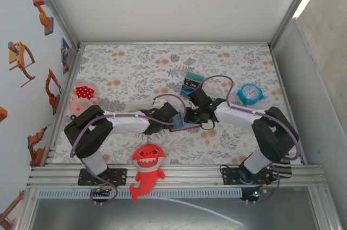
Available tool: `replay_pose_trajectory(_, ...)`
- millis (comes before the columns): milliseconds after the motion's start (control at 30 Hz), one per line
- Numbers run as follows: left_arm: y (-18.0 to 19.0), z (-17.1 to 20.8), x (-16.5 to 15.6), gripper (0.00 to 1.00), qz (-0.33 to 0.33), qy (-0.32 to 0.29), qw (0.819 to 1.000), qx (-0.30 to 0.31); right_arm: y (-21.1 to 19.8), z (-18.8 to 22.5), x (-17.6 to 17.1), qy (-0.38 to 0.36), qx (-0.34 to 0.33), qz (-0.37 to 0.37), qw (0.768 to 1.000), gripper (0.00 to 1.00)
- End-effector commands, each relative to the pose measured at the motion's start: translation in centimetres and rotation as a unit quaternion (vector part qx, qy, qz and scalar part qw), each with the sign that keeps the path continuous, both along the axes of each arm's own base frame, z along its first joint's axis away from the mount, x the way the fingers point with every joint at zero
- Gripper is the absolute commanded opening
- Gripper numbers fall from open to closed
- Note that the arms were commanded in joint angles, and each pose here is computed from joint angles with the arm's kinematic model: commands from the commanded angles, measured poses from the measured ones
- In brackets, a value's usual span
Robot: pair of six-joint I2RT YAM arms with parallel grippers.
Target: Take the credit cards out of the card holder
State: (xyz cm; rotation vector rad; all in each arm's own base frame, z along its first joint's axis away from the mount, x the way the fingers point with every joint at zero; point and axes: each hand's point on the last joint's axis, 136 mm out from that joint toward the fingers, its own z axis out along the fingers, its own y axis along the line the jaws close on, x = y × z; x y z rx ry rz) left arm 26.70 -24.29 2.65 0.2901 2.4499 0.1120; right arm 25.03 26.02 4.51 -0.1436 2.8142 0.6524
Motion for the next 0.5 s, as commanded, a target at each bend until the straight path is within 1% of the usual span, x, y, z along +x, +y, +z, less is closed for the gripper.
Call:
replay_pose_trajectory(0,0.4,-0.6,0.4,0.97,0.000,0.007,1.000,0.014,2.2,0.6,0.4,0.009,0.044,0.002,0.999,0.17)
replay_pose_trajectory(167,1.1,-0.8,0.6,0.97,0.005,0.009,1.000,0.022,3.0,0.1,0.3,0.023,0.059,0.005,0.998,0.17)
replay_pose_trajectory(467,1.1,-0.8,0.6,0.97,0.001,0.010,1.000,0.029,3.6,-0.4,0.4,0.032,0.069,0.005,0.997,0.17)
